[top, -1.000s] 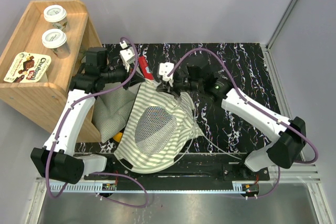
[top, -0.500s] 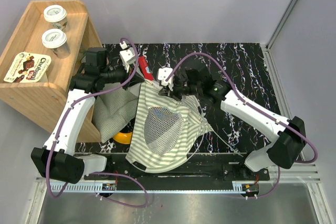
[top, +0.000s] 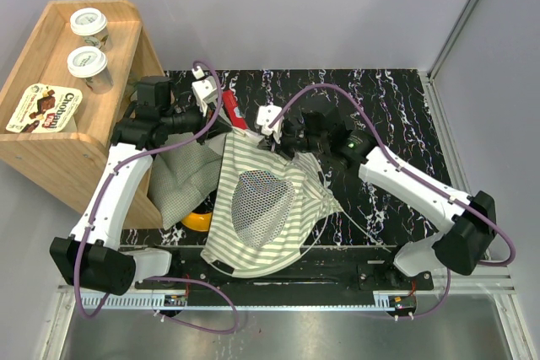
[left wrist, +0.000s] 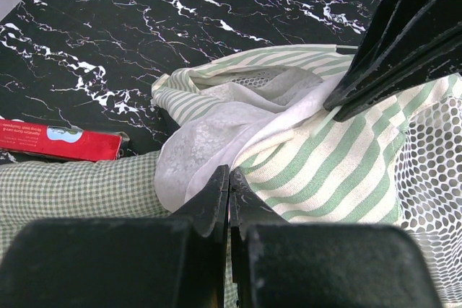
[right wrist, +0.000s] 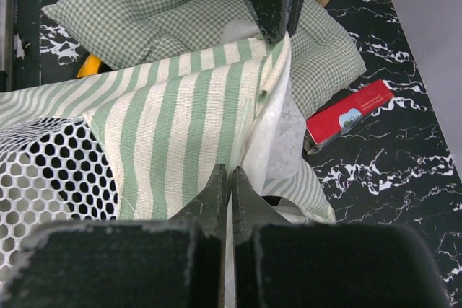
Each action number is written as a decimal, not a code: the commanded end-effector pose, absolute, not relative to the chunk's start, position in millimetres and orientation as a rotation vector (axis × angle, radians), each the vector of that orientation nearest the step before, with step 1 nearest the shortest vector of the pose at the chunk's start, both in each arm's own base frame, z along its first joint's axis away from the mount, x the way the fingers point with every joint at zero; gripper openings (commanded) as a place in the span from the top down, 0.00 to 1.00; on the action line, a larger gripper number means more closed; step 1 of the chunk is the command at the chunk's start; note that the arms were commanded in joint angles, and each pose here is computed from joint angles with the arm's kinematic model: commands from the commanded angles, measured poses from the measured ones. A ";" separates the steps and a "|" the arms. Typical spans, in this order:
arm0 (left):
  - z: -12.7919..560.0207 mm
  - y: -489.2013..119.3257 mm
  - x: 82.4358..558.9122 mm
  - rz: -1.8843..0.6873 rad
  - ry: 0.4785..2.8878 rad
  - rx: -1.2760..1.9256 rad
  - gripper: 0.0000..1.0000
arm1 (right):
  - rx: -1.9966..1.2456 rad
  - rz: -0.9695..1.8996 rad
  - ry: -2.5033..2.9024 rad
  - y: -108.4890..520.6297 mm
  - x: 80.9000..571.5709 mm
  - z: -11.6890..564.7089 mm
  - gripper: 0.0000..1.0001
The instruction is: Set up the pet tent
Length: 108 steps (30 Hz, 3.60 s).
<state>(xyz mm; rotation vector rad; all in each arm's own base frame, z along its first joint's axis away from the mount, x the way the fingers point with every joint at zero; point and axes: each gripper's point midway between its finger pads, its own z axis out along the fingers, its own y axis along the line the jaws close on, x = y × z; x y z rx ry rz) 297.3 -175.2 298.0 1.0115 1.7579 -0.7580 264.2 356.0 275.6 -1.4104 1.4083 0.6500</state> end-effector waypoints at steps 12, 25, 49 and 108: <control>345.7 -168.2 304.5 -0.652 1.578 1.026 1.00 | -1.509 0.611 1.751 323.3 252.5 202.5 1.00; 344.3 -169.9 302.3 -0.665 1.573 1.035 1.00 | -1.476 0.613 1.737 327.3 260.4 213.0 1.00; 337.5 -170.7 297.9 -0.675 1.571 1.066 1.00 | -1.469 0.627 1.687 335.6 268.4 231.5 1.00; 280.7 -199.2 277.6 -0.668 1.467 1.484 0.65 | -1.567 0.814 1.649 367.8 252.7 228.0 1.00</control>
